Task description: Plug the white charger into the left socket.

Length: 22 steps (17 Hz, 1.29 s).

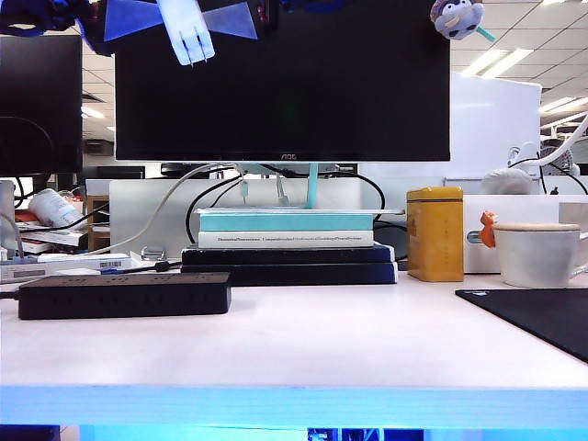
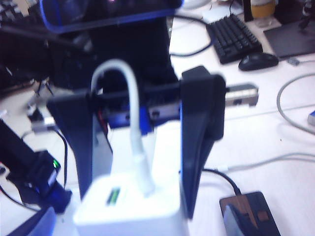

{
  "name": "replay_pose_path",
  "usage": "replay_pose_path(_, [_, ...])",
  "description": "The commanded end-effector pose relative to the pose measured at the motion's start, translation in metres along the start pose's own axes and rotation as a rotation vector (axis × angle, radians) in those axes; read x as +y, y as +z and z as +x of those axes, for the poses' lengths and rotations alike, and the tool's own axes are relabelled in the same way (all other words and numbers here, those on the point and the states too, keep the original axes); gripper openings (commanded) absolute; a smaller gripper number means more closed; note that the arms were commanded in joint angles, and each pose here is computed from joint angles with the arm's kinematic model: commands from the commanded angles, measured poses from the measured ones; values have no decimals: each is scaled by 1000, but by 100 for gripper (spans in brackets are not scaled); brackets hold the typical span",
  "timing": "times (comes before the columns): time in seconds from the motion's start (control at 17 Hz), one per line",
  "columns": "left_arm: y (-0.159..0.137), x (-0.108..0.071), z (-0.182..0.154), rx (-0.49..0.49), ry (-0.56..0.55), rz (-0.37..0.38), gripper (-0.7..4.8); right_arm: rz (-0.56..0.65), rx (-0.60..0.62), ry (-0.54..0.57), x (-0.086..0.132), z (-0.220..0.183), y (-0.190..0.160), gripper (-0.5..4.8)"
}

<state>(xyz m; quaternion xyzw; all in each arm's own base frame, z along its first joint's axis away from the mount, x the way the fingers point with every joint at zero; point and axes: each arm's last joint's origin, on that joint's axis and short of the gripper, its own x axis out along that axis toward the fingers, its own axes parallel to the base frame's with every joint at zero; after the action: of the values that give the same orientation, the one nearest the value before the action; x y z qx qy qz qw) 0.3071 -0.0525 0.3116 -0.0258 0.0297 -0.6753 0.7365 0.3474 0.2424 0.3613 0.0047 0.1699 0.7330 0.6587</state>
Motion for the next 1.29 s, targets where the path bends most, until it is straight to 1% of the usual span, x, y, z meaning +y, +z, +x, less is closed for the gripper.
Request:
replay_pose_path(0.06, [5,-1,-1,-7,-7,39,254,-19,38,-38,1,-4,-4,479])
replay_pose_path(0.29, [7,-1,-1,-11,-3,45,254,-15,66,-46,2,-4,-8,479])
replay_pose_path(0.65, [10,-2,0,-17,-5,40,254,-28,67,-33,5,3,-7,479])
replay_pose_path(0.82, [10,-2,0,-17,-6,42,254,-25,69,-32,2,5,-9,479])
replay_pose_path(0.88, [10,-2,0,-17,-6,42,254,-16,74,-35,1,6,-10,465])
replay_pose_path(0.94, [11,-2,0,-17,-10,42,254,-11,80,-41,0,6,-12,438])
replay_pose_path(1.0, [12,-2,1,-17,-14,45,255,-9,86,-57,-1,7,-12,363])
replay_pose_path(1.06, [12,-3,3,-17,-18,46,254,-10,88,-65,-2,7,-12,256])
replay_pose_path(1.11, [12,-3,3,-17,-21,50,254,-11,89,-68,-1,7,-12,204])
replay_pose_path(1.29, [14,-3,4,-22,-13,82,254,-11,88,-69,-2,6,-12,201])
